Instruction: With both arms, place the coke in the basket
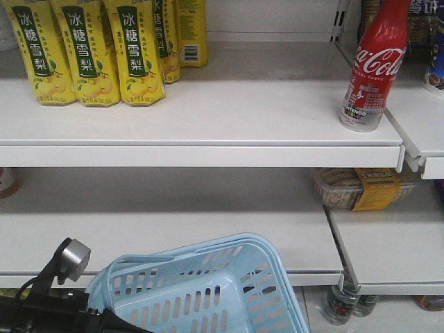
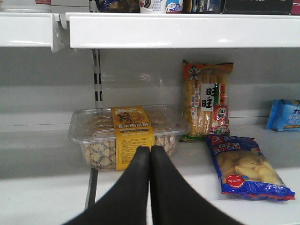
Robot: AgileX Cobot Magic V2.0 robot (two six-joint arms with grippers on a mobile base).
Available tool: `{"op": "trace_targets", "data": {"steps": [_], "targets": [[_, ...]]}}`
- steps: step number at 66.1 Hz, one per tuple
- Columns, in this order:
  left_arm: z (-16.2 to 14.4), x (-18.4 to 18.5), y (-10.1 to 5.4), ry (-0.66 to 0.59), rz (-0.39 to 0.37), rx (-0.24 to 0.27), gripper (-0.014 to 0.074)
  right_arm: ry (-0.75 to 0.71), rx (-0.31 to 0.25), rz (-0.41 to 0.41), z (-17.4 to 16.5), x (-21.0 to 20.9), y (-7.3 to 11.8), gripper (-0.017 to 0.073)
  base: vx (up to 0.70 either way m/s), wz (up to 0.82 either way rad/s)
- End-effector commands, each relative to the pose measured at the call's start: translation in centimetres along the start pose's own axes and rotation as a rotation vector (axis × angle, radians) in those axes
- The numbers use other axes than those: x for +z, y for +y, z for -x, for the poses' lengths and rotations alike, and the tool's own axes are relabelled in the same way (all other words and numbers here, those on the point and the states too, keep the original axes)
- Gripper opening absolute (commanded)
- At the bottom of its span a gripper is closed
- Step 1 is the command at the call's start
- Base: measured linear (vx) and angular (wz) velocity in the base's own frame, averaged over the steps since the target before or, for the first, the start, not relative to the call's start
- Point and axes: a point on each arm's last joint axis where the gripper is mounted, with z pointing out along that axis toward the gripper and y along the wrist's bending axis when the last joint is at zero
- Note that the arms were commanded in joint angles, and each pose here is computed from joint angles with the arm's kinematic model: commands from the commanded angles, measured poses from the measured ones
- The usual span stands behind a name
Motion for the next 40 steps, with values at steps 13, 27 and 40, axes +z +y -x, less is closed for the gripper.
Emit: {"op": "trace_targets", "data": {"steps": [13, 27, 40], "targets": [[0.63, -0.17, -1.49, -0.05, -0.085, 0.027, -0.0006, -0.072, -0.012, -0.008, 0.41, -0.08, -0.03, -0.001, 0.0, 0.0], [0.63, -0.17, -1.49, -0.05, -0.085, 0.027, -0.0006, -0.072, -0.012, -0.008, 0.41, -0.08, -0.03, -0.001, 0.0, 0.0], [0.63, -0.17, -1.49, -0.05, -0.085, 0.027, -0.0006, -0.072, -0.012, -0.008, 0.41, -0.08, -0.03, -0.001, 0.0, 0.0]]}}
